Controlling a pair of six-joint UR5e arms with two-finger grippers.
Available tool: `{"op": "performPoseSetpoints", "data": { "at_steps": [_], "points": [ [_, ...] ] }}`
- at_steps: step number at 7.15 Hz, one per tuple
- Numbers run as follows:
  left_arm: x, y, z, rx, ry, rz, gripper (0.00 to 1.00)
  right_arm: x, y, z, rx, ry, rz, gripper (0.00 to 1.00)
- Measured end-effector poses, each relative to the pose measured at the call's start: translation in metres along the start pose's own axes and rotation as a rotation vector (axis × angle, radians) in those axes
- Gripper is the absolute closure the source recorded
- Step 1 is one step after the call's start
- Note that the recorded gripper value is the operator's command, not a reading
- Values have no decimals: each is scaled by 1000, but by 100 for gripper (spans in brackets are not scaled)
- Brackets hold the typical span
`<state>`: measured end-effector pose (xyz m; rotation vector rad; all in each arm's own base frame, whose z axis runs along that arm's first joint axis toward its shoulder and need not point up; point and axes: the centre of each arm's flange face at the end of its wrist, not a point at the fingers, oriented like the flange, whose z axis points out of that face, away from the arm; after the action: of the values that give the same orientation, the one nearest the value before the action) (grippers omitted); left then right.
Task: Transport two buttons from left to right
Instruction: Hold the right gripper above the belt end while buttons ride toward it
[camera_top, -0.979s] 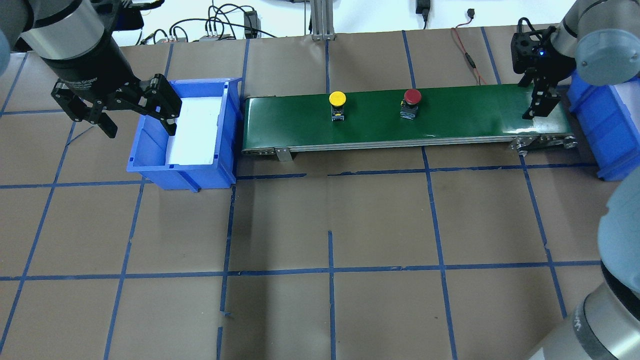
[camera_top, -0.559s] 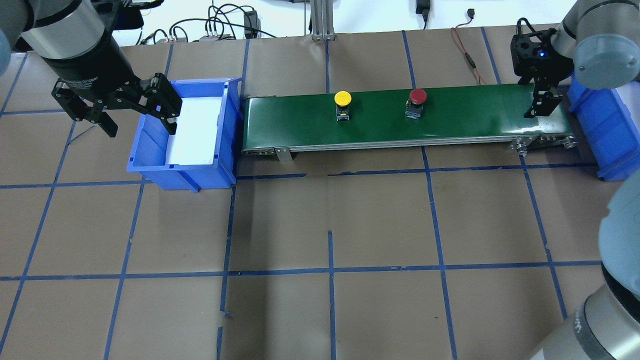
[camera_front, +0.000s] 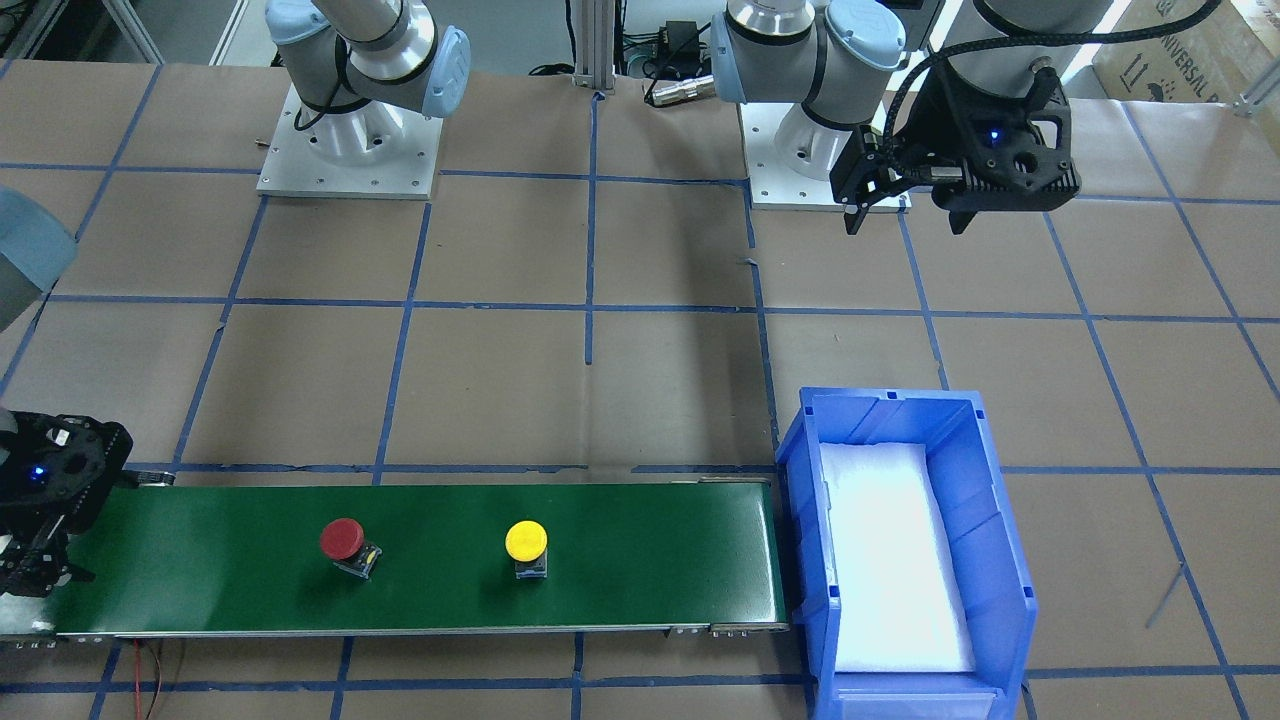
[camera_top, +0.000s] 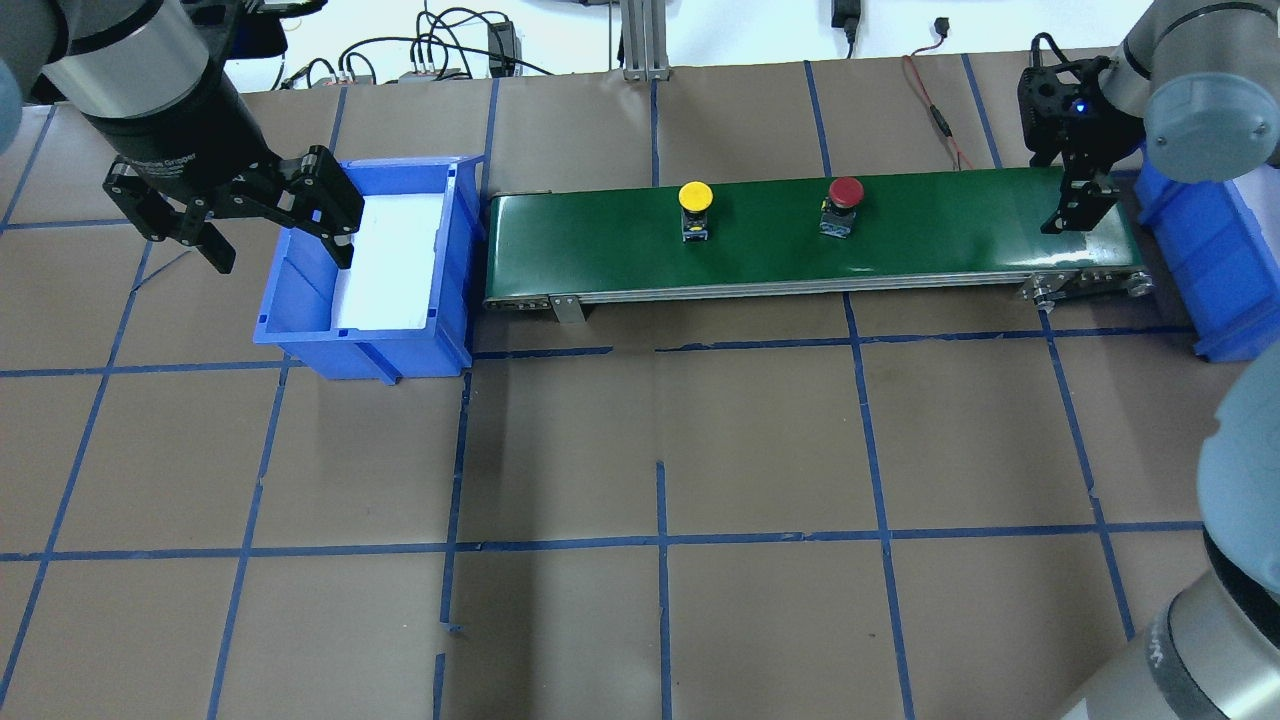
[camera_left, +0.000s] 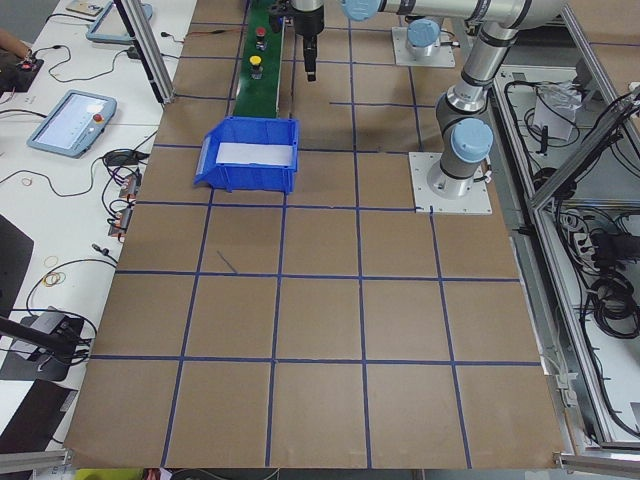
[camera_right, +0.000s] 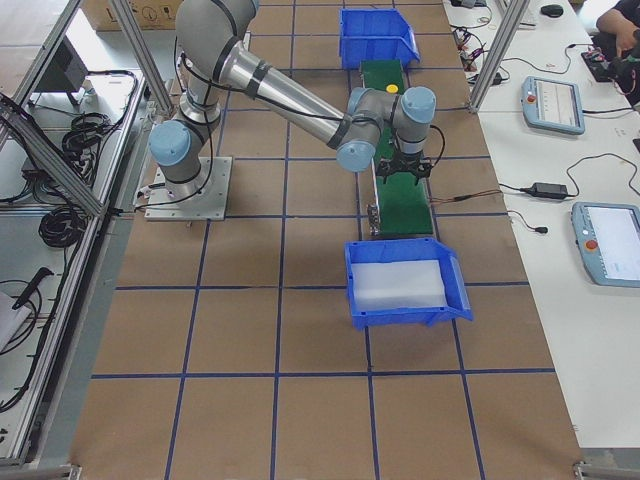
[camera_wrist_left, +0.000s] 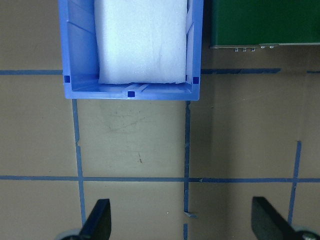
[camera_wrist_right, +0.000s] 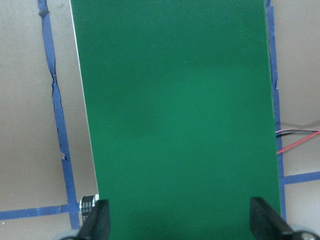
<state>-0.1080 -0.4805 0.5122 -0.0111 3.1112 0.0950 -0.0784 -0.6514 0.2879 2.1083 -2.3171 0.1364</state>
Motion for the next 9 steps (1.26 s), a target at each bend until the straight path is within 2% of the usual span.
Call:
{"op": "performPoseSetpoints", "data": {
  "at_steps": [3, 9],
  "points": [
    [0, 0, 0, 1, 0, 3, 0, -17, -5, 0, 10, -6, 4, 0],
    [0, 0, 0, -1, -1, 2, 0, -14, -4, -11, -26, 64, -11, 0]
  ]
}}
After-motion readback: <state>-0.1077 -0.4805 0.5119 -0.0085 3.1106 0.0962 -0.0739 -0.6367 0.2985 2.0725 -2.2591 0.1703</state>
